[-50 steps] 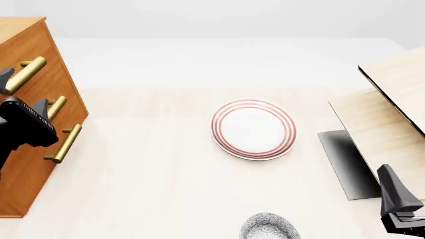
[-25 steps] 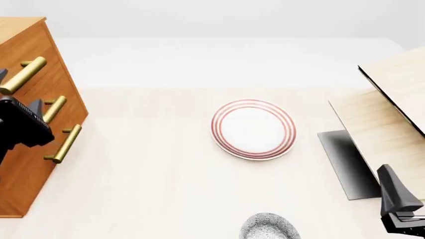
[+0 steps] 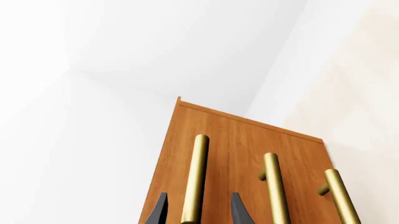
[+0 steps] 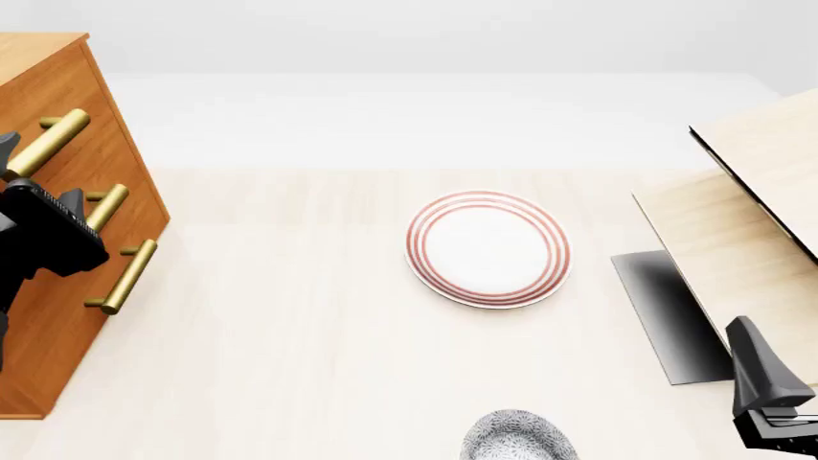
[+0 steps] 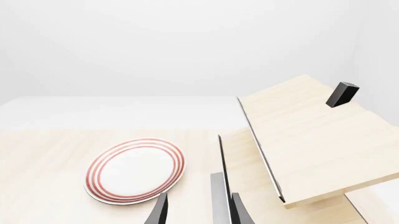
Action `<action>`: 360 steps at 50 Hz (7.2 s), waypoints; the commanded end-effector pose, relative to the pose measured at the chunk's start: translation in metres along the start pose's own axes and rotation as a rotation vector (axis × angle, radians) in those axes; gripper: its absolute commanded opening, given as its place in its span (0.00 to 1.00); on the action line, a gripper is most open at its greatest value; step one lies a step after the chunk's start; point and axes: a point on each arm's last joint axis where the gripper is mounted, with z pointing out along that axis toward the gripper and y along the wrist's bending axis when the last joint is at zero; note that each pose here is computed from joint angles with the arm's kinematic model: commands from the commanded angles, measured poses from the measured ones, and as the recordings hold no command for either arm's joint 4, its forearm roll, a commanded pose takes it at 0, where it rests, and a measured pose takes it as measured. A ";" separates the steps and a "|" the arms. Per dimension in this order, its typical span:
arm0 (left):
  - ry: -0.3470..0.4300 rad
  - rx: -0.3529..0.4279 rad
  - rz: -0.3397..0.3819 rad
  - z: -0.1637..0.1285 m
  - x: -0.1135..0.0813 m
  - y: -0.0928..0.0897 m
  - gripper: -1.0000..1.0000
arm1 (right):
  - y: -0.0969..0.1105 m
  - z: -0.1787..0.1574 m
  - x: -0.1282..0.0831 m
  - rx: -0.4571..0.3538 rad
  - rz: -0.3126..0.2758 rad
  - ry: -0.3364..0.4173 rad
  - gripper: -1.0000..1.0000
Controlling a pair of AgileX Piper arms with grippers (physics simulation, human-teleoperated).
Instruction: Open the top drawer of the cabinet and put the bowl in it.
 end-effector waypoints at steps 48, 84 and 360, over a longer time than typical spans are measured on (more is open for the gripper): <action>0.043 -0.006 0.018 0.009 0.011 -0.002 0.00 | 0.000 0.000 0.000 0.000 0.000 0.000 1.00; -0.037 0.044 0.069 -0.007 -0.008 -0.010 0.00 | 0.000 0.000 0.000 0.000 0.000 0.000 1.00; 0.416 0.595 -1.298 0.047 -0.113 0.154 1.00 | 0.000 0.000 0.000 0.000 0.000 0.000 1.00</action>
